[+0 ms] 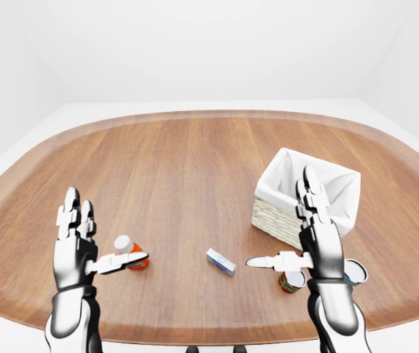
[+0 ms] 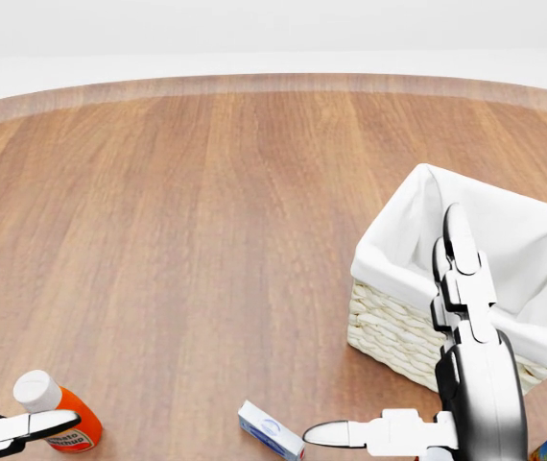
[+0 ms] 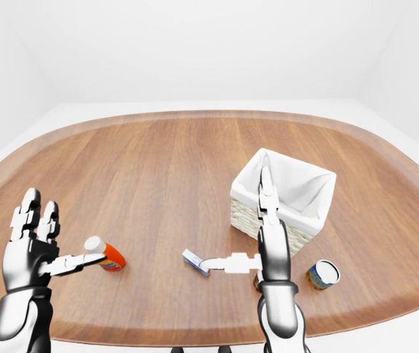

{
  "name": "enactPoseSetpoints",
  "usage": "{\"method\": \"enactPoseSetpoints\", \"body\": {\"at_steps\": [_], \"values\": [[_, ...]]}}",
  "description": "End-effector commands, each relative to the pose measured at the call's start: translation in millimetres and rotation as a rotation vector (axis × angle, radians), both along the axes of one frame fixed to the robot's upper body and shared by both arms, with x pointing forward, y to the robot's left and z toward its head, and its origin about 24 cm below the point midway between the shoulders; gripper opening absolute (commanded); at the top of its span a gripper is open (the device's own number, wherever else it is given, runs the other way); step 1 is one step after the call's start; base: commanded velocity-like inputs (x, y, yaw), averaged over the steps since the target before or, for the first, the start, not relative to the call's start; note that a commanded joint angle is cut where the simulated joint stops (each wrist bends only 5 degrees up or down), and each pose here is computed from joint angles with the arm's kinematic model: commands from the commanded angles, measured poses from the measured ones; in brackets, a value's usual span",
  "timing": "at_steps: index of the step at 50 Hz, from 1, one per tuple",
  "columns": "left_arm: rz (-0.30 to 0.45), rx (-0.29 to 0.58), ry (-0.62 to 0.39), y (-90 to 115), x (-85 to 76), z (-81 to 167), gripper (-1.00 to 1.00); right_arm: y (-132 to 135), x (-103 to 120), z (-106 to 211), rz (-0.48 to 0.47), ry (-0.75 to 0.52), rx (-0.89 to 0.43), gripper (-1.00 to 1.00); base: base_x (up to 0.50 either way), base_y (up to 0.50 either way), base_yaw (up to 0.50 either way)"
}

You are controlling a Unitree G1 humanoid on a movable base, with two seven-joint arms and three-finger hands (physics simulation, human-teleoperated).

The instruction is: Pick up the ketchup, and put it in the basket.

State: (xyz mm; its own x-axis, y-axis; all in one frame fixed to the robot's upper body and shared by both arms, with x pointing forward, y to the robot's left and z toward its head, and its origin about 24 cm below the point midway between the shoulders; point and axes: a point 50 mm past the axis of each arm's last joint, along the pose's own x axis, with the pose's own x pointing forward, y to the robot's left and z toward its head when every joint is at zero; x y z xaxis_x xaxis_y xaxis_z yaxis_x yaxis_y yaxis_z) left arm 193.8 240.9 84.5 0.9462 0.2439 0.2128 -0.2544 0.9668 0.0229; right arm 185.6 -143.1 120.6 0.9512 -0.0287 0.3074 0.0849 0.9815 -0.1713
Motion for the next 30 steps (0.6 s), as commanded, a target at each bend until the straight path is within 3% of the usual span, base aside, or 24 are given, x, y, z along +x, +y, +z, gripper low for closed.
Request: {"method": "enactPoseSetpoints", "body": {"at_steps": [1,30], "values": [[0.038,0.007,0.063,11.9,-1.4,-16.4,1.0,0.0,0.3,-0.6,0.002,0.0,0.0,1.0,0.0,0.0,0.0],[0.053,-0.006,0.162,15.6,13.2,-39.3,1.0,1.9,0.0,0.3,0.011,-0.006,0.001,1.0,0.0,0.0,0.0]]}}
